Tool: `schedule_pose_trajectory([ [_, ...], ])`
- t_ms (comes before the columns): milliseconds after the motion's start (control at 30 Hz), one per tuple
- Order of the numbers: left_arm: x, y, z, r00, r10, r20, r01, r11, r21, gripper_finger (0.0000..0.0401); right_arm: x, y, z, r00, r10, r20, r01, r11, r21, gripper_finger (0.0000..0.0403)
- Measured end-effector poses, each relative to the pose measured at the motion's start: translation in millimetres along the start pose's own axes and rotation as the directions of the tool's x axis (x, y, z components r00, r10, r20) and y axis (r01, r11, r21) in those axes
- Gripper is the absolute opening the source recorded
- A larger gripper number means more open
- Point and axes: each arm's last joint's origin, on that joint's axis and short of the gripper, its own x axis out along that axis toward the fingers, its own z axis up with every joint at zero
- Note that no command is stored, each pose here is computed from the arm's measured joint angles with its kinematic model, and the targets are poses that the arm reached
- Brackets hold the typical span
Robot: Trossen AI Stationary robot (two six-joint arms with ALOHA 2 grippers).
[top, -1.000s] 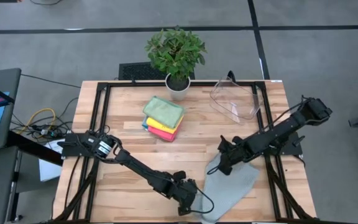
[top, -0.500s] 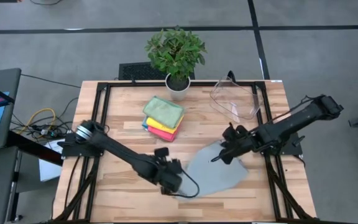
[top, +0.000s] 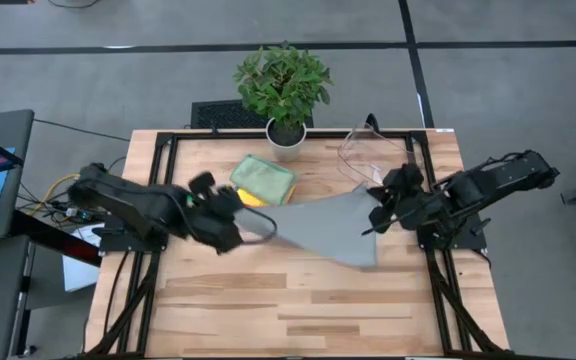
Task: Fold microfiber towels
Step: Fold the gray microfiber towel
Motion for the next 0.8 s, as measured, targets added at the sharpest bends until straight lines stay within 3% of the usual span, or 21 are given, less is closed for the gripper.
schedule_pose_trajectory([
  [200,-13.4,38.6,4.3,0.999,0.037,-0.035,-0.037,0.999,-0.002,0.0000,-12.5,-6.5,23.3,0.994,-0.047,0.101,0.047,0.999,0.002,0.0008],
  [300,-26.1,48.4,12.1,1.000,0.003,0.005,-0.003,1.000,-0.012,0.0000,-19.3,-9.6,31.1,0.993,-0.041,0.114,0.039,0.999,0.021,0.0008],
  [400,-35.1,50.2,18.9,0.997,-0.055,0.052,0.060,0.994,-0.093,0.0000,-24.2,-8.0,32.9,0.994,-0.006,0.111,0.004,1.000,0.019,0.0008],
  [467,-33.2,37.7,24.5,0.984,-0.147,0.100,0.157,0.982,-0.106,0.0000,-25.6,-6.5,31.5,0.995,0.015,0.100,-0.017,1.000,0.024,0.0008],
  [567,-20.2,11.4,26.5,0.954,-0.250,0.166,0.257,0.966,-0.026,0.0007,-23.7,-2.3,28.3,0.997,0.013,0.078,-0.015,0.999,0.028,0.0008],
  [800,51.0,-40.3,14.8,0.952,-0.263,0.157,0.246,0.962,0.115,0.0065,-11.4,13.9,21.9,1.000,0.007,0.006,-0.006,0.999,-0.037,0.0008],
])
